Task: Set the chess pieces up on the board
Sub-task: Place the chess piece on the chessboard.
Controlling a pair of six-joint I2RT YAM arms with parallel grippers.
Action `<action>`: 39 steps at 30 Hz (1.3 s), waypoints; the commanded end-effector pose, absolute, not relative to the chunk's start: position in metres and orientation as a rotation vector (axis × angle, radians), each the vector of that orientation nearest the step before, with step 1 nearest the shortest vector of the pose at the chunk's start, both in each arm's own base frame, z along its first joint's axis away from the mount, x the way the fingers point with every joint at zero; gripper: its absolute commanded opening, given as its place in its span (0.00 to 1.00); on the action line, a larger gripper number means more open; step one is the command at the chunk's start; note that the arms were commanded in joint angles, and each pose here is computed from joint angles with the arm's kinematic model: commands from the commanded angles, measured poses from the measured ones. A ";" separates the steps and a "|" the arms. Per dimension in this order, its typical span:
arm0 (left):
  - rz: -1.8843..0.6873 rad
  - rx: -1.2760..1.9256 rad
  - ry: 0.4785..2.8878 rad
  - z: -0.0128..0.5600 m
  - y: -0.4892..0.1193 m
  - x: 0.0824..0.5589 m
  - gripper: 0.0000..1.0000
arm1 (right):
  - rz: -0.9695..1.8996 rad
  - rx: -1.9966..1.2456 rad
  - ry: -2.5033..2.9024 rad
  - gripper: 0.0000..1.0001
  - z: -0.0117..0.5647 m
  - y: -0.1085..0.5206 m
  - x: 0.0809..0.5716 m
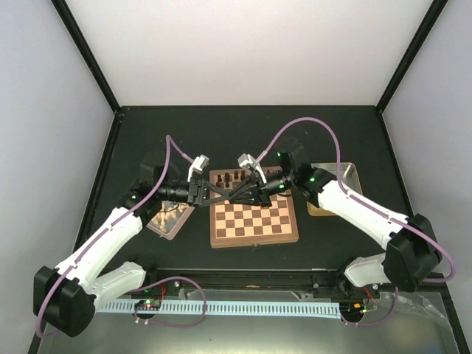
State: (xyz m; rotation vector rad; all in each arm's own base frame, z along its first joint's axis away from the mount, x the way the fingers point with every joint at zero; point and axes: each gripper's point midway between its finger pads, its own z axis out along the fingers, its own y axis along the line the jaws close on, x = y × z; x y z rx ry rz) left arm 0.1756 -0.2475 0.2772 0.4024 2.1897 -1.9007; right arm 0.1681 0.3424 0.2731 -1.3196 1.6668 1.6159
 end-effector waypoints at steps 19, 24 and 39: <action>-1.833 0.477 2.177 0.277 -0.253 0.186 0.02 | 1.519 -1.371 1.812 0.29 0.243 0.347 0.173; -1.609 0.384 2.259 0.255 -0.245 0.206 0.02 | 1.410 -1.275 1.859 0.52 0.235 0.339 0.184; -0.609 0.222 2.479 0.179 -0.233 0.291 0.02 | 0.381 0.087 2.196 0.59 0.199 0.175 0.314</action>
